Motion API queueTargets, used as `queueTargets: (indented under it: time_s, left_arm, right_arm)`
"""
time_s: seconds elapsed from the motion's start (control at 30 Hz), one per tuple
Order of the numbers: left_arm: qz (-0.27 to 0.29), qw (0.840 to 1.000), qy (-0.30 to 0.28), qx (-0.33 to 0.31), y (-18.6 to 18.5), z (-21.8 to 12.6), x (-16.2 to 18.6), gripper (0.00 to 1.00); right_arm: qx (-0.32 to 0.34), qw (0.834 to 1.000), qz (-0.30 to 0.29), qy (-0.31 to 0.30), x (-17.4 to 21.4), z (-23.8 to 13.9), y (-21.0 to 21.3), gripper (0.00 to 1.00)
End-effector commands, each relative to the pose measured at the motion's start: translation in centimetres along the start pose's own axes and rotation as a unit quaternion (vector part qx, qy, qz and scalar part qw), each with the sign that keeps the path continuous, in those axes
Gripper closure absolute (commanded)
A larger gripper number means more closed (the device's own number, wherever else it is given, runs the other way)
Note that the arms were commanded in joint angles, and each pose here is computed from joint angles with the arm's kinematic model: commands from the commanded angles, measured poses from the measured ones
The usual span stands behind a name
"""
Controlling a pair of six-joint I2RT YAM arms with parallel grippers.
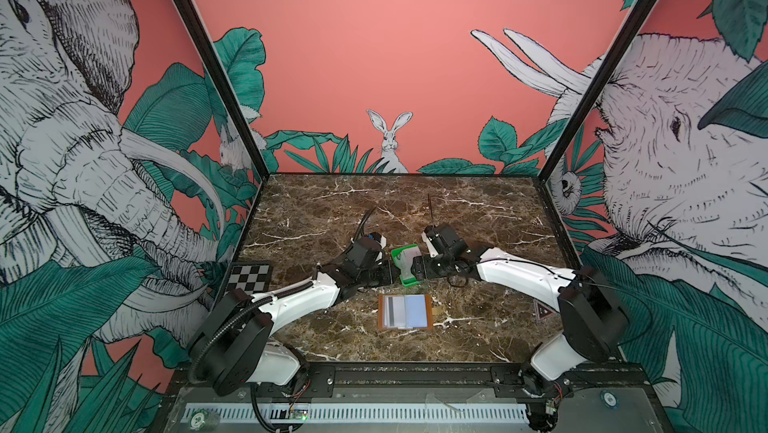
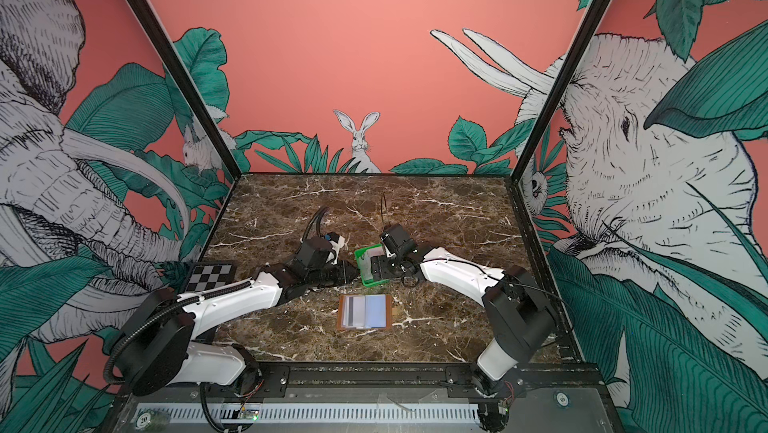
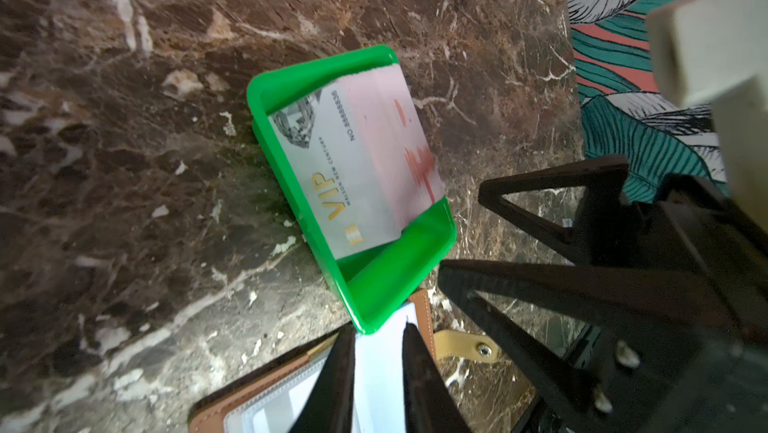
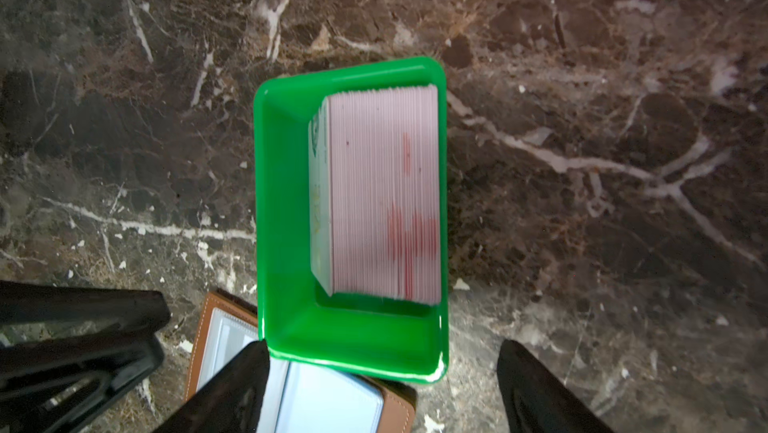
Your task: Put the credit cards into the card holder
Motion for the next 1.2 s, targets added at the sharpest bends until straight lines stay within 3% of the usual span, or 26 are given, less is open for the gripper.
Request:
queueTargets:
  time_s: [0.0, 0.17, 0.5, 1.17]
  left_arm:
    - [0.016, 0.999, -0.003, 0.035, -2.4, 0.4, -1.6, 0.77]
    - [0.020, 0.999, 0.007, 0.025, -2.8, 2.0, -2.5, 0.77]
    - [-0.012, 0.999, 0.019, -0.030, -0.3, 4.0, -3.4, 0.84]
    - [-0.013, 0.995, 0.057, -0.083, 2.0, 5.4, -2.3, 0.89]
  right_arm:
    - [-0.010, 1.000, -0.007, -0.013, -1.4, 0.7, 0.2, 0.16]
    - [-0.012, 1.000, -0.003, -0.003, -1.3, 2.1, 0.2, 0.16]
    - [-0.005, 1.000, -0.003, 0.018, -0.7, 3.4, -0.4, 0.17]
    - [0.024, 1.000, -0.001, 0.009, -0.7, 1.4, -2.4, 0.18]
Point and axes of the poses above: each gripper's point midway between its finger pads, its own z axis out along the fingers, its own y axis along the line the jaws close on, x = y × z, the point moved 2 cm from there along -z, back along the fingers, and after that the axes turned 9 degrees about -z, right-handed, at the moved point
